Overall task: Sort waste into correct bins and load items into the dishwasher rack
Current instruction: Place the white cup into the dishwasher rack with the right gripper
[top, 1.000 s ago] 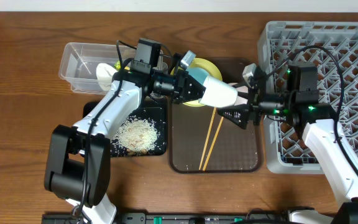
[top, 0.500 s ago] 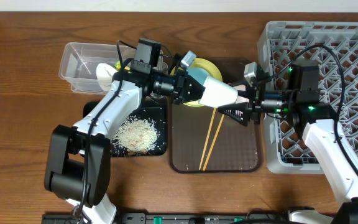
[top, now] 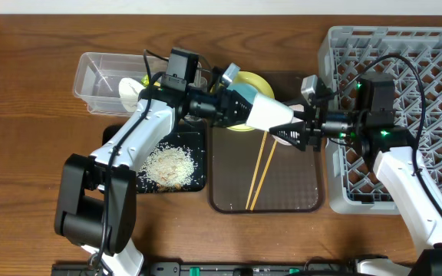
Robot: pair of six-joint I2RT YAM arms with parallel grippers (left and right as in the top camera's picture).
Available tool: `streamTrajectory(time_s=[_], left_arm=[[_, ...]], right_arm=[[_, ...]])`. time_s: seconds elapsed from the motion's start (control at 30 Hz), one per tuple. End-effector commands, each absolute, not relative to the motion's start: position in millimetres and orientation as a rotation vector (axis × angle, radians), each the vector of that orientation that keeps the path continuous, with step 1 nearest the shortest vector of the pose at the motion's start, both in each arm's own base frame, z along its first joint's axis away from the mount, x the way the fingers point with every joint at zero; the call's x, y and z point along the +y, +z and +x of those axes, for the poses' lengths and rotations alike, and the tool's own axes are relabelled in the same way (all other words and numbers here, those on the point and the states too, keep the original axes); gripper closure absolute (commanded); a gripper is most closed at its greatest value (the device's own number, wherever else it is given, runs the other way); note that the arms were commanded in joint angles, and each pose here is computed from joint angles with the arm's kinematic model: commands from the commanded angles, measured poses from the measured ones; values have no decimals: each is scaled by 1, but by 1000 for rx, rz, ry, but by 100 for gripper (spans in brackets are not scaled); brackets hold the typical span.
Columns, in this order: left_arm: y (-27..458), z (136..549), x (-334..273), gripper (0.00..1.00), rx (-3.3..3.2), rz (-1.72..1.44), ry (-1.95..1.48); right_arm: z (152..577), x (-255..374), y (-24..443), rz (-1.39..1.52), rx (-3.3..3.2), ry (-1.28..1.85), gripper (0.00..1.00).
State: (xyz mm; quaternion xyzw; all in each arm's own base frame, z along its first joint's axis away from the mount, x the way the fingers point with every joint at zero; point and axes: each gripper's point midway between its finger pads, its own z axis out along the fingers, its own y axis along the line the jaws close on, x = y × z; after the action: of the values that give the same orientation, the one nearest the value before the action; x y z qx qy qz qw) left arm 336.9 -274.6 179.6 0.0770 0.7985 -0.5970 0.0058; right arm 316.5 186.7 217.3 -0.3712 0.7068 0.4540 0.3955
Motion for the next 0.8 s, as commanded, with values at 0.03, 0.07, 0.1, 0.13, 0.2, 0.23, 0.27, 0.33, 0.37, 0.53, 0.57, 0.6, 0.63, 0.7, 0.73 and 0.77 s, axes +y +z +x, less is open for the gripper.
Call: streamTrajectory(time_s=[0.03, 0.07, 0.1, 0.13, 0.2, 0.23, 0.27, 0.33, 0.37, 0.53, 0.57, 0.6, 0.63, 0.7, 0.73, 0.77], left_arm=[[147, 366, -256, 66, 2574, 130, -1518], [146, 369, -252, 66, 2572, 122, -1492], [145, 373, -246, 66, 2572, 99, -1457], [145, 377, -239, 66, 2577, 73, -1408], [143, 380, -221, 66, 2596, 54, -1278], [143, 379, -213, 66, 2609, 51, -1214], [143, 376, -204, 66, 2625, 61, -1131], [145, 370, -186, 66, 2652, 82, -952], [147, 366, -175, 66, 2664, 83, -856], [170, 348, -137, 66, 2664, 30, -580], [176, 346, -132, 66, 2651, 23, -550], [182, 345, -128, 66, 2633, 16, -518], [188, 345, -124, 66, 2616, 12, -497], [198, 344, -119, 66, 2583, 6, -467], [201, 344, -117, 66, 2570, 3, -455], [203, 344, -116, 66, 2563, 1, -447]], right_arm=[[341, 170, 205, -790, 1945, 1012, 48], [346, 163, 202, -743, 1982, 981, 50], [349, 157, 200, -705, 2011, 955, 51], [352, 149, 198, -663, 2038, 927, 53], [355, 133, 198, -589, 2080, 867, 58], [356, 125, 199, -555, 2099, 836, 60], [357, 115, 199, -511, 2122, 790, 64], [357, 92, 202, -408, 2168, 694, 75], [356, 80, 203, -354, 2189, 640, 82], [343, 15, 216, -54, 2289, 350, 99], [339, 2, 219, 5, 2310, 286, 99], [334, -10, 222, 47, 2331, 230, 99], [330, -19, 223, 84, 2352, 185, 99], [320, -42, 225, 208, 2401, 82, 99], [314, -53, 225, 269, 2424, 32, 99], [310, -62, 225, 311, 2440, -5, 99]])
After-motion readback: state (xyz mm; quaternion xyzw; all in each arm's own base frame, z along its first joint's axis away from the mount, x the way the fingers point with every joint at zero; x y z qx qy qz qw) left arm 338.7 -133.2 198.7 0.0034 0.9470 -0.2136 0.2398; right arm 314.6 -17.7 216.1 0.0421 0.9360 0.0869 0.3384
